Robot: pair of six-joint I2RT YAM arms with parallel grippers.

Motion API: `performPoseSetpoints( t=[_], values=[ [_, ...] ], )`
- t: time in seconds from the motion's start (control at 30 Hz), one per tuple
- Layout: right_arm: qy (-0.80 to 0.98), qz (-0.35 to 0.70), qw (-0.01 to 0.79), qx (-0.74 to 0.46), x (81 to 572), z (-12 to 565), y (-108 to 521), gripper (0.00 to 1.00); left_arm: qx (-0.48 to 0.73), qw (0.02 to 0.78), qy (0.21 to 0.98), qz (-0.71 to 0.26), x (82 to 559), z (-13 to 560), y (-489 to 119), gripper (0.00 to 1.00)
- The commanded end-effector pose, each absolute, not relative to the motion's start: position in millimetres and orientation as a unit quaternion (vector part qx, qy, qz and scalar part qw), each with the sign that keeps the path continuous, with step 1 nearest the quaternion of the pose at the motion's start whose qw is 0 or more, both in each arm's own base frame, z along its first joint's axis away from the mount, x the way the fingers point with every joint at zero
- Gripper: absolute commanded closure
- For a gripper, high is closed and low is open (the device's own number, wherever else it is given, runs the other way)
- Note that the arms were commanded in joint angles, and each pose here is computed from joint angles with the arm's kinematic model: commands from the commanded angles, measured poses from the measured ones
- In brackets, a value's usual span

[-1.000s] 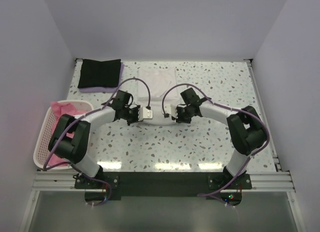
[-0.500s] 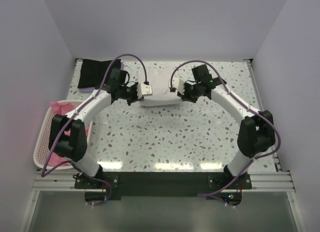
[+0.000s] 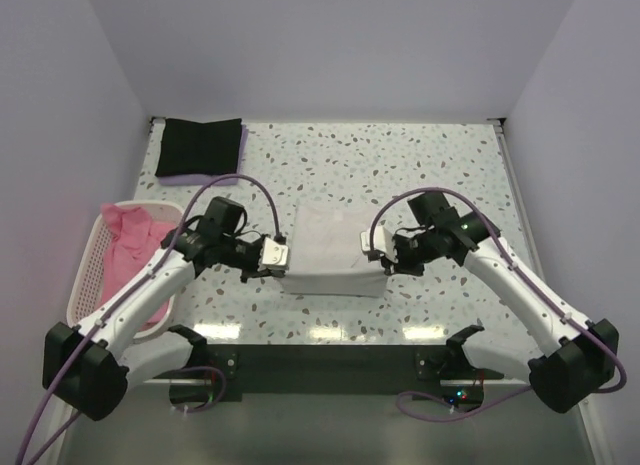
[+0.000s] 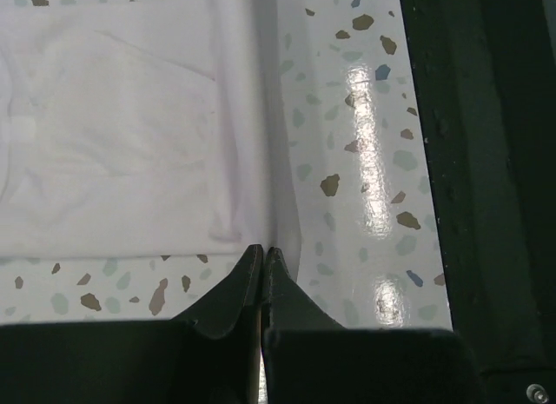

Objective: Fold and stack the t-shirts
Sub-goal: Fold the tshirt

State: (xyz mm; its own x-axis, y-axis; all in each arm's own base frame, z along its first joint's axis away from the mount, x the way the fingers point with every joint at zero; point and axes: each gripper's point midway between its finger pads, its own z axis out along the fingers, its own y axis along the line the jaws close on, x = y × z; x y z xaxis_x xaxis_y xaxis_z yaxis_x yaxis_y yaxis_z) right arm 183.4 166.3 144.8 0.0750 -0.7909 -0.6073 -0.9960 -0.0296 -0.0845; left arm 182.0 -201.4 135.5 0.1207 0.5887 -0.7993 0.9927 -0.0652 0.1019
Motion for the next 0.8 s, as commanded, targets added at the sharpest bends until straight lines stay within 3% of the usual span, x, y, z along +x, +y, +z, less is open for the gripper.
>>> performPoseSetpoints(
  t=[0.0, 0.3, 0.67, 0.77],
  values=[
    [0.662, 0.217, 0.224, -0.682, 161, 147, 154, 1.00, 0.634, 0.327, 0.616, -0.334, 161, 145, -200, 1.00],
    [0.677, 0.214, 0.228, -0.666, 214, 154, 156, 1.00, 0.626, 0.354, 0.640, -0.269, 246, 175, -218, 1.00],
    [0.719, 0.221, 0.204, -0.626, 301, 93, 158, 1.00, 0.586, 0.320, 0.695, -0.267, 349, 103, -218, 1.00],
    [0.738, 0.231, 0.182, -0.608, 314, 68, 158, 1.00, 0.578, 0.302, 0.705, -0.277, 355, 81, -219, 0.98]
  ],
)
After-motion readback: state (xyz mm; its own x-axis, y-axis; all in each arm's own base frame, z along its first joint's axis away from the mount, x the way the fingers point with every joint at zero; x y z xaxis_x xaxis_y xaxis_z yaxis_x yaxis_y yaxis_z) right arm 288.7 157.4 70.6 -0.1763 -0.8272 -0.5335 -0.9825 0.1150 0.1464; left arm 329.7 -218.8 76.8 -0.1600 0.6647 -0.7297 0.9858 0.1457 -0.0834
